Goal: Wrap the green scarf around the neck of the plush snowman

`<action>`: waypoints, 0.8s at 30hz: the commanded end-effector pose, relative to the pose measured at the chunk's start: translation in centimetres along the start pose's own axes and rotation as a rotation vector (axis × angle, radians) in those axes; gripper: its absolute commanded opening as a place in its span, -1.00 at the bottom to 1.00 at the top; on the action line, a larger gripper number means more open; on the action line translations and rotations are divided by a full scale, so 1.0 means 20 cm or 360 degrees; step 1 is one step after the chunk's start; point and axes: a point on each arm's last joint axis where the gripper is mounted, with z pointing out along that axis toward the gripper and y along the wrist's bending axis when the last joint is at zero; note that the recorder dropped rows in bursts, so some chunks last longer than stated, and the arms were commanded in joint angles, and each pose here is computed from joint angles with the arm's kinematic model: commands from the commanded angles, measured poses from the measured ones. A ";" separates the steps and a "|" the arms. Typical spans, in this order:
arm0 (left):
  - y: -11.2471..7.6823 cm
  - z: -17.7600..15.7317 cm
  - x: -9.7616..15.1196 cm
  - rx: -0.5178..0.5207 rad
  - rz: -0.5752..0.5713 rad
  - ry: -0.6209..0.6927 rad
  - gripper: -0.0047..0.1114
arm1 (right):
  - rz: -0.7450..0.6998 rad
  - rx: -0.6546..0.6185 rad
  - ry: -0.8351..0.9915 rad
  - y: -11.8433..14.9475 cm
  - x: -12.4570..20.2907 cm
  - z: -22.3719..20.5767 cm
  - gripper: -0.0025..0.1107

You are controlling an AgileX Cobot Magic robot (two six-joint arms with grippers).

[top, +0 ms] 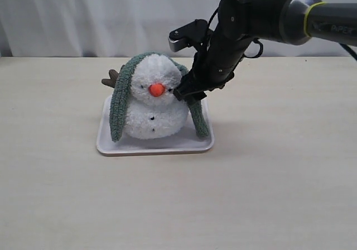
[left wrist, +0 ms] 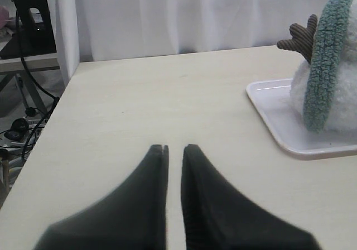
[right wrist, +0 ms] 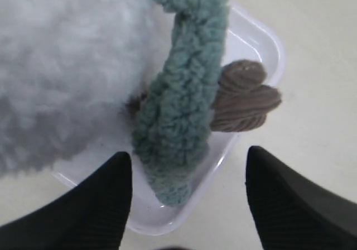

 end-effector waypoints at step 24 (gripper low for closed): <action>0.00 0.00 0.00 -0.0006 0.0000 -0.0020 -0.74 | 0.0014 -0.0003 -0.0040 0.01 0.04 0.17 -0.88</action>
